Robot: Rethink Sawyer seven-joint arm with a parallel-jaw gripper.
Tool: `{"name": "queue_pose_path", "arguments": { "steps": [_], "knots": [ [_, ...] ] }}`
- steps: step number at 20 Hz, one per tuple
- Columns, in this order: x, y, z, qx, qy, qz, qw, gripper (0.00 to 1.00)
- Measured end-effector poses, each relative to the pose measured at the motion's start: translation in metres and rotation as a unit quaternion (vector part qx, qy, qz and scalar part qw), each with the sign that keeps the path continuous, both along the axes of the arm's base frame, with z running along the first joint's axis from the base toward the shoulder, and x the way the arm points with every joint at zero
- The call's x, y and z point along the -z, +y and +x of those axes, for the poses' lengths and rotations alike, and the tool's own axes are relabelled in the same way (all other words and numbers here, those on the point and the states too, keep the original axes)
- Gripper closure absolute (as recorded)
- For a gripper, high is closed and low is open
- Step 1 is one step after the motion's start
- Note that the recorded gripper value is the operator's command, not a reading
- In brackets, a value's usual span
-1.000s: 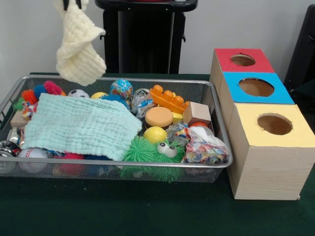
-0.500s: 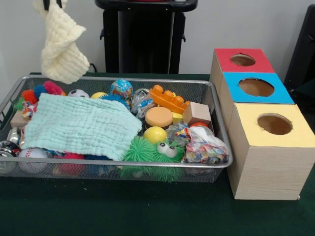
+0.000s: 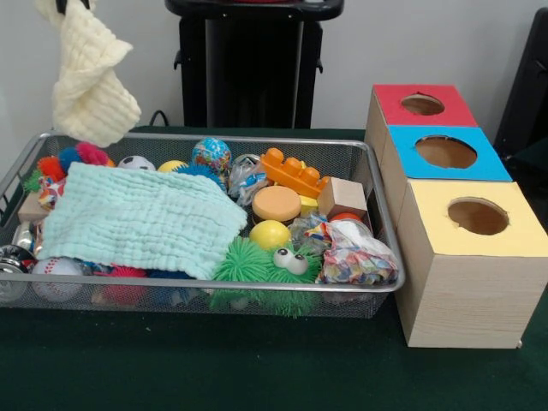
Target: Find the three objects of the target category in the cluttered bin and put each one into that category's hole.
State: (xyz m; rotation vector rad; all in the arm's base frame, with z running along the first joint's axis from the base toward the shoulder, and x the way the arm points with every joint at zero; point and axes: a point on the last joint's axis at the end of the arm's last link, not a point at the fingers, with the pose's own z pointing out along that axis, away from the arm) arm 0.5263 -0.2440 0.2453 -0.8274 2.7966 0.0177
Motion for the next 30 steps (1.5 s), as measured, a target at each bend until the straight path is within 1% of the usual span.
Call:
{"name": "queue_pose_path", "arguments": {
  "steps": [1, 2, 8, 13, 15, 19, 22, 26, 28, 29, 30],
  "knots": [
    [-0.001, -0.001, 0.001, 0.001, 0.0, -0.001, 1.0, 1.0],
    [-0.003, -0.004, 0.004, 0.003, -0.003, -0.002, 1.0, 0.0],
    [-0.008, -0.008, 0.008, 0.007, -0.009, -0.003, 0.9999, 0.0],
    [-0.013, -0.011, 0.008, 0.006, -0.014, -0.007, 0.9999, 0.0],
    [-0.018, -0.009, 0.008, 0.002, -0.017, -0.013, 0.9998, 0.0],
    [-0.027, 0.002, 0.008, -0.011, -0.018, -0.02, 0.9996, 0.0],
    [-0.031, 0.023, 0.004, -0.027, -0.01, -0.02, 0.9994, 0.0],
    [-0.028, 0.05, 0.002, -0.048, -0.002, -0.017, 0.9987, 0.0],
    [-0.023, 0.077, 0.004, -0.071, -0.002, -0.017, 0.9973, 0.0],
    [-0.021, 0.084, 0.005, -0.078, -0.003, -0.018, 0.9968, 0.0],
    [-0.017, 0.099, 0.007, -0.09, -0.005, -0.019, 0.9958, 0.0]
  ]
}}
